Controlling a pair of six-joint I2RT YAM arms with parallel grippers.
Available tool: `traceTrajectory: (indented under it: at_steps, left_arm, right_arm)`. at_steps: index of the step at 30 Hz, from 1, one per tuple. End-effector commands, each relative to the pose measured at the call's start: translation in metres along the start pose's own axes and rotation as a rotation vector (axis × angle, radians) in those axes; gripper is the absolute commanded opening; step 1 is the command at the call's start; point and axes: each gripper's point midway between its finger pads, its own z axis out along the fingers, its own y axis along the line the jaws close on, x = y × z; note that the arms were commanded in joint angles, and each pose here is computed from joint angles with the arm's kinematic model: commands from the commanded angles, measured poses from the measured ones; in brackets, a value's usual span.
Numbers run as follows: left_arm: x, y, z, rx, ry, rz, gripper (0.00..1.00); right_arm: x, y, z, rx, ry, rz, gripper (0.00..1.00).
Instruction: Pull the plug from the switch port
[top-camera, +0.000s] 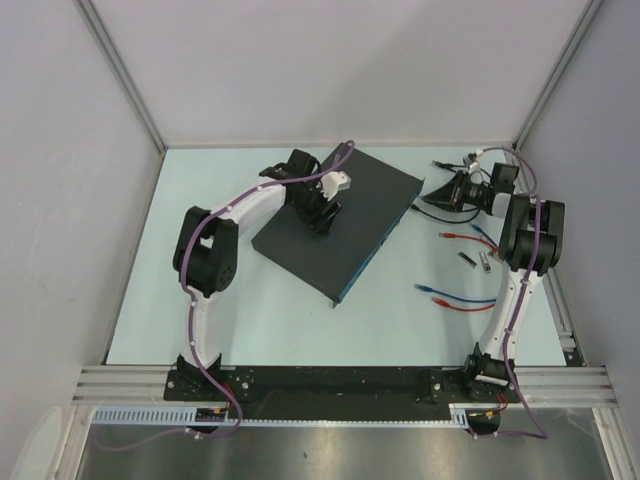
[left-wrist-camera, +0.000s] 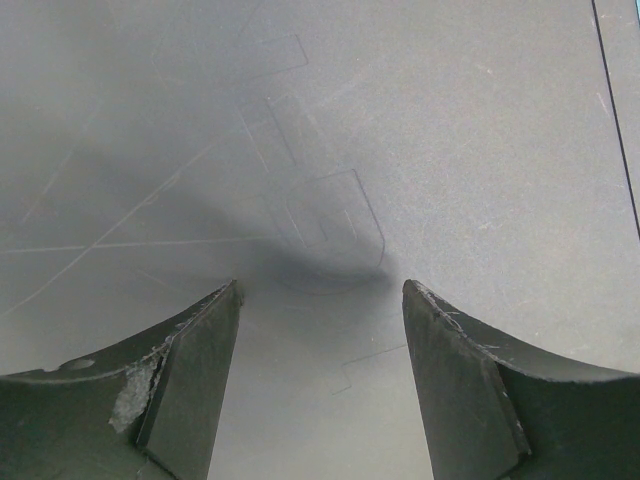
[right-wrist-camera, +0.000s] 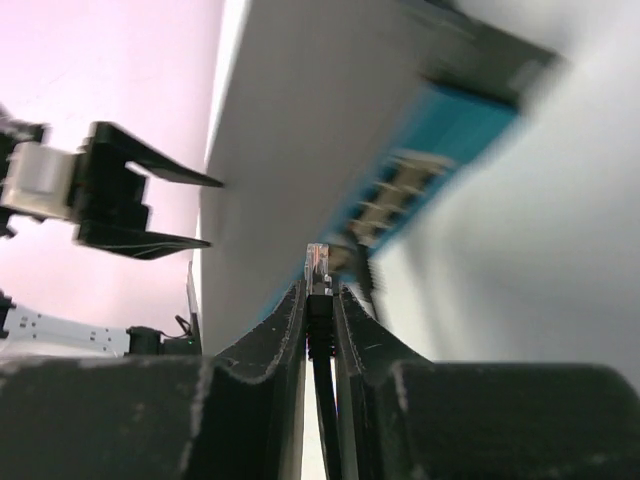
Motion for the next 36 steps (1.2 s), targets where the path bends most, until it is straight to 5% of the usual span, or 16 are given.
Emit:
traceTrajectory:
  at_steps: [1, 15, 25, 32, 34, 36]
  left_arm:
    - [0.017, -0.016, 0.011, 0.05, 0.047, -0.013, 0.72]
    - [-0.004, -0.027, -0.018, 0.053, -0.073, 0.011, 0.72]
    - [-0.01, -0.049, -0.051, 0.051, -0.192, 0.016, 0.72]
    - [-0.006, -0.058, -0.069, 0.029, -0.234, 0.009, 0.72]
    - [-0.004, -0.059, -0.072, 0.023, -0.234, 0.019, 0.72]
    - [-0.003, -0.059, -0.073, 0.018, -0.233, 0.027, 0.72]
  right_arm:
    - [-0.032, 0.078, -0.005, -0.104, -0.028, -0.248, 0.13]
    - [0.013, 0.168, -0.029, -0.023, 0.061, -0.38, 0.09]
    - [0.107, 0.131, -0.089, 0.132, 0.203, -0.163, 0.11]
    - [0.13, 0.116, -0.102, 0.21, 0.273, -0.153, 0.11]
    - [0.132, 0.111, -0.105, 0.237, 0.278, -0.147, 0.17]
    - [0.127, 0.113, -0.106, 0.259, 0.25, -0.122, 0.34]
